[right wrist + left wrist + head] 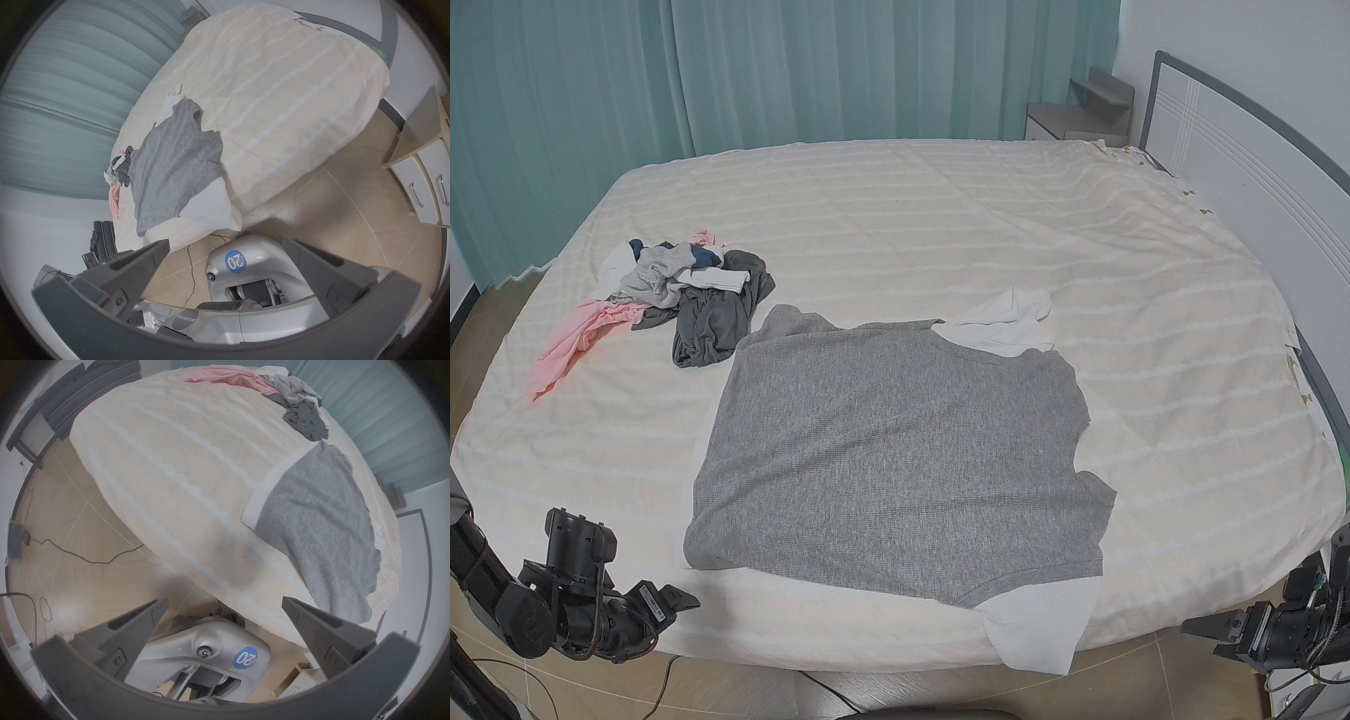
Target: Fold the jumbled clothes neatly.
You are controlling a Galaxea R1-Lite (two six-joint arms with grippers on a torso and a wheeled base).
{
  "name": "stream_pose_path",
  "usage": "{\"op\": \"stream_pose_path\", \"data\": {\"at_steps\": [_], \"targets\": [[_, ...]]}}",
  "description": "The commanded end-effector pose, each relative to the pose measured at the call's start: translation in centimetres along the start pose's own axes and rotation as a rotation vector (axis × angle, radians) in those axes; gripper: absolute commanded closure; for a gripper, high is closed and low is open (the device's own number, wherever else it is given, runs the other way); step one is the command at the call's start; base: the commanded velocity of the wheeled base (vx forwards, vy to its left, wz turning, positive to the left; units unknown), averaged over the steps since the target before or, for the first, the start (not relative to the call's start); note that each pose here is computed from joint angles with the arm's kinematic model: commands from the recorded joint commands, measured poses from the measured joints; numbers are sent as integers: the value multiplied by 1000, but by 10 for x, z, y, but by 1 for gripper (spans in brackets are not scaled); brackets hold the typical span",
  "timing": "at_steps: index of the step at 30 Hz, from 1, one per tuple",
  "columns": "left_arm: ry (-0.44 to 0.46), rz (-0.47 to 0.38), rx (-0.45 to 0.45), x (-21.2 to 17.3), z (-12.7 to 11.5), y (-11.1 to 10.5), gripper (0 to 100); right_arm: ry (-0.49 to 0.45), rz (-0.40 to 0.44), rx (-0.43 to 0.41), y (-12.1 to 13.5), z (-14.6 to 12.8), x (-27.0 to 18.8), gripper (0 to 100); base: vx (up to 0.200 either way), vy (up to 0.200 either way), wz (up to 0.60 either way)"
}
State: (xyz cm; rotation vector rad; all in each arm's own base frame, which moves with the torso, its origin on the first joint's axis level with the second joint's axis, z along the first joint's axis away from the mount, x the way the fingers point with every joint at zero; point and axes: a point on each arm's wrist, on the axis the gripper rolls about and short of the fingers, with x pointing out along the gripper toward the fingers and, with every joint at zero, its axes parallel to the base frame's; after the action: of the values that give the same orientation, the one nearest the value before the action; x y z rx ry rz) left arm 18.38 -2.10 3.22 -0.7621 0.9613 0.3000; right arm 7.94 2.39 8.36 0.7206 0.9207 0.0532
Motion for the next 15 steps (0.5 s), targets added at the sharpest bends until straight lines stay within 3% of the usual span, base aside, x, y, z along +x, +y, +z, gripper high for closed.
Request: {"op": "stream_pose_path", "data": {"at_steps": [1,8,15], "targets": [[-42,-3,-60,20,6,-10,0,-6,7,-2,-2,-3,-2,0,0,0,0],[-100,66,-132,56,-7,-32,0,-9,10,-4,0,0,-1,0,0,0,0],[-121,37,-201,58,-6,-40,0,-15,12,-4,0,0,-2,0,0,0,0]]}}
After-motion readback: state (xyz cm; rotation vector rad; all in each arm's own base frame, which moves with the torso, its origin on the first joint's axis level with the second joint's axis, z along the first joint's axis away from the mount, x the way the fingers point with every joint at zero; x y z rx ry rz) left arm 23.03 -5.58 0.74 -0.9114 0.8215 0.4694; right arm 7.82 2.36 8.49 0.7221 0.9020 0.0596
